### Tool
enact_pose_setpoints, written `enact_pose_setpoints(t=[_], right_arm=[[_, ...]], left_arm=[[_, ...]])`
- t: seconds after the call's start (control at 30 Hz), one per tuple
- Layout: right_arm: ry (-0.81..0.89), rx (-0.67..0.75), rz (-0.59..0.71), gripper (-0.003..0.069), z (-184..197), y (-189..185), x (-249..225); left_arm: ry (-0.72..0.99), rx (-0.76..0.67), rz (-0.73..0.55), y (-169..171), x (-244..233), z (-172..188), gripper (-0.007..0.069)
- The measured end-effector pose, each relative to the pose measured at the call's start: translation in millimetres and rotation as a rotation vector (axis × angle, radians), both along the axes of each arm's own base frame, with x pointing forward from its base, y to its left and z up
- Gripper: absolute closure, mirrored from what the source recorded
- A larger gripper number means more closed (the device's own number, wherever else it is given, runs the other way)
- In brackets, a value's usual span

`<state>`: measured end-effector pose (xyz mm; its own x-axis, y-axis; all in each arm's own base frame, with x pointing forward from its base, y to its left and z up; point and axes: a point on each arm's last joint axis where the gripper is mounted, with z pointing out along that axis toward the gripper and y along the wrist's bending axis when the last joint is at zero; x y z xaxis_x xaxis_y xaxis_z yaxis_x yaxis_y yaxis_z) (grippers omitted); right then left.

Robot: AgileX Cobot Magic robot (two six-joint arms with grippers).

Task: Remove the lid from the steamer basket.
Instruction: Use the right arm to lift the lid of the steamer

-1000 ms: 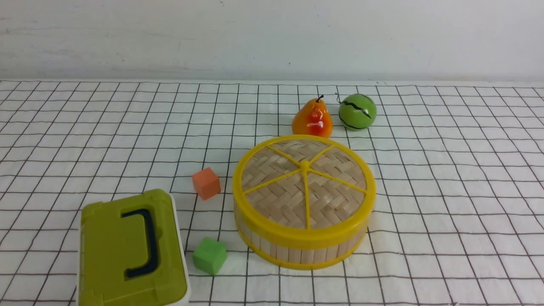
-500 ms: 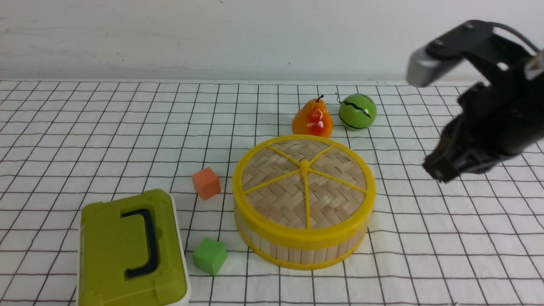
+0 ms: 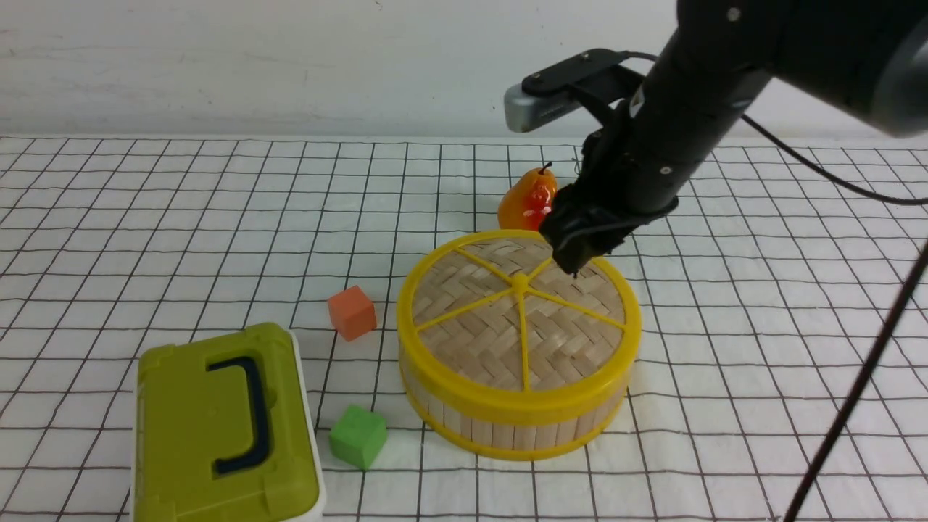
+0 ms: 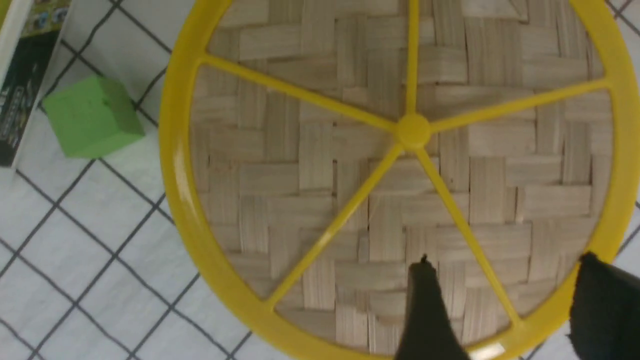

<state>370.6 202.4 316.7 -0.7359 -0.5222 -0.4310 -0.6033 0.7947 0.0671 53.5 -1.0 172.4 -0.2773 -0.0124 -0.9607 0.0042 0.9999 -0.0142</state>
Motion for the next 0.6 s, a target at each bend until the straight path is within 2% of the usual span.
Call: enact_pose_setpoints(t=[0.2,0.6], right_arm=[[0.005,0.001,0.016,0.0232,-17.9,17.5,16.1],[-0.006,0.008,0.014,0.0279,-48.2,31.7,33.7]], left_arm=[[0.000,0.000,0.000,0.0,0.0,0.0,0.0386],[0.000,0.000,0.000,0.0,0.0,0.0,0.0386]])
